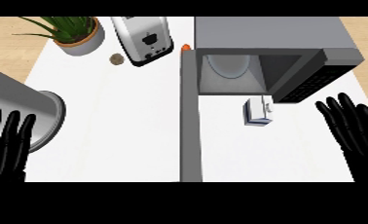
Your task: Pick up the milk, place it into the microwave and close the microwave
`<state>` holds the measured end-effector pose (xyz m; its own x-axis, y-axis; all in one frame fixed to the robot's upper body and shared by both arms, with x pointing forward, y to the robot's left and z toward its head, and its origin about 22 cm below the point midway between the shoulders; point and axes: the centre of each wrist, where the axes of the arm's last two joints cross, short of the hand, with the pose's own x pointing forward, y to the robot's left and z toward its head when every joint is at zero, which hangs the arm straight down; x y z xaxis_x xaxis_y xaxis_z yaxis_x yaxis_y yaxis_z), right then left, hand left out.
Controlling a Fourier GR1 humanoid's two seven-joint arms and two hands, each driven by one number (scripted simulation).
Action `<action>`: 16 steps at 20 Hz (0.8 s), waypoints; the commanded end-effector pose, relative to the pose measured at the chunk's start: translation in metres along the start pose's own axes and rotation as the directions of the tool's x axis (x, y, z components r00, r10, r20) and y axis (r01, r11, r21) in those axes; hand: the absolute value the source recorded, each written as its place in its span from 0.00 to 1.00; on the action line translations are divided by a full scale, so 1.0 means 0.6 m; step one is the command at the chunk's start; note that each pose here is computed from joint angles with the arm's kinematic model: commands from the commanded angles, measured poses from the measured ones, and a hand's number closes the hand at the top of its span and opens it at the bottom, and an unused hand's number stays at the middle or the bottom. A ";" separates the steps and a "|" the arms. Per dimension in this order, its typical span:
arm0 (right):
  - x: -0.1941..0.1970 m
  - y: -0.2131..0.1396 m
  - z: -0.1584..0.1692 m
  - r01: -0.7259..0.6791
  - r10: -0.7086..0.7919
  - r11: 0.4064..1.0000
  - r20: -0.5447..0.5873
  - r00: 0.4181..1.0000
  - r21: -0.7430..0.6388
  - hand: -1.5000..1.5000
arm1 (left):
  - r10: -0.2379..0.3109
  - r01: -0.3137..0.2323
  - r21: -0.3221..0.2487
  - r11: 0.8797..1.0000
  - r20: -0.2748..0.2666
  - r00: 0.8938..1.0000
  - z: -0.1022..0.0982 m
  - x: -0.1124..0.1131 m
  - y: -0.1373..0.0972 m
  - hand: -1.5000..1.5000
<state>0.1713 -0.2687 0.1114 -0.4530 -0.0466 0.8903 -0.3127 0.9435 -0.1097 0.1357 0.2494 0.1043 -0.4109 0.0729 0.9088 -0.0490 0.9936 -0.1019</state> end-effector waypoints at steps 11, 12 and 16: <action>-0.069 0.022 0.038 -0.096 0.095 0.995 -0.038 0.995 -0.017 0.00 | -0.017 0.017 0.017 1.000 0.005 1.000 0.087 0.031 0.052 0.00; -0.059 0.023 0.023 -0.112 0.111 0.993 -0.046 0.993 -0.024 0.00 | -0.012 0.012 0.009 1.000 0.007 1.000 0.098 0.033 0.059 0.00; -0.089 0.027 -0.017 -0.129 0.126 0.989 -0.049 0.991 -0.072 0.00 | -0.009 0.009 0.013 1.000 -0.011 1.000 0.143 0.029 0.068 0.00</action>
<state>0.1896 -0.2572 0.0701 -0.4544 0.0728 0.8878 -0.2189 0.9570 -0.1905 0.0676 0.2817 0.0888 -0.4034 0.0662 0.9126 -0.0583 0.9935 -0.0979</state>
